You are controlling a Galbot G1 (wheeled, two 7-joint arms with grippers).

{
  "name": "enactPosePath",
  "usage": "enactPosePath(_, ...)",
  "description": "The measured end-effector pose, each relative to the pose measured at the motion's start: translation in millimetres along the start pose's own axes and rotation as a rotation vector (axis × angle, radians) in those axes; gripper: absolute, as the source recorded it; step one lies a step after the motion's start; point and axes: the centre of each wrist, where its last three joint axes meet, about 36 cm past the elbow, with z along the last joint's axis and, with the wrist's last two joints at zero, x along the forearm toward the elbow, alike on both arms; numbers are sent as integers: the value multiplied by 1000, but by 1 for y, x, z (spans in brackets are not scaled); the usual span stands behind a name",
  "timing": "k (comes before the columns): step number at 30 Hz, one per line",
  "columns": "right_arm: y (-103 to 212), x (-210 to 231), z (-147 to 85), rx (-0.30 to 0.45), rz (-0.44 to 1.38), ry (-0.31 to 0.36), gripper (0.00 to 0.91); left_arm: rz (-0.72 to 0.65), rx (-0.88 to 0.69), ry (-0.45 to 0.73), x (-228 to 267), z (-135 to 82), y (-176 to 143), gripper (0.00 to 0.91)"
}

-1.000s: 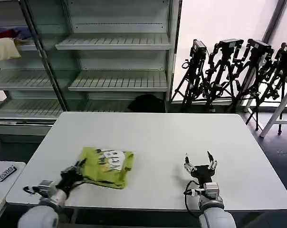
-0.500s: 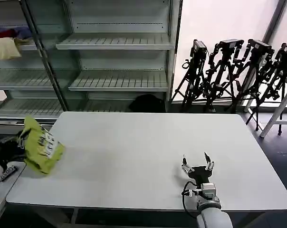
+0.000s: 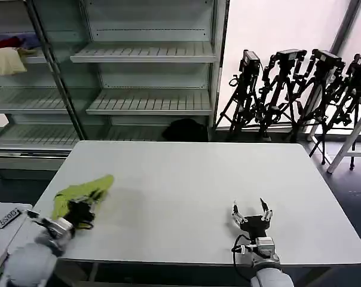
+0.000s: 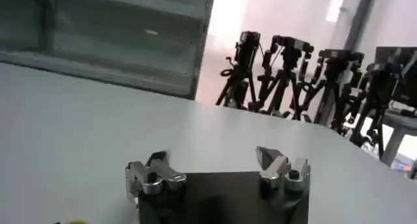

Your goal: Fold and organize the clothes.

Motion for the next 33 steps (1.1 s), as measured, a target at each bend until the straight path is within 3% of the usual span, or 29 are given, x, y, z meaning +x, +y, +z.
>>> enactPosePath(7,-3,2,-5,-14,-20,-6,907,82,61,-61,-21,-20,-64,10)
enactPosePath(16,3,6,-25,-88,-96,3,907,139,224,-138,-29,-58,-111,40)
enactPosePath(17,4,7,-28,-98,-107,8,907,141,242,-143,-31,-62,-115,191)
enactPosePath(18,4,8,-30,-108,-116,14,907,142,261,-148,-32,-65,-119,907)
enactPosePath(25,12,11,-42,-184,-204,64,907,124,348,-171,-43,-83,-140,907)
enactPosePath(33,29,9,-52,-291,-319,118,907,116,441,-198,-39,-99,-141,907)
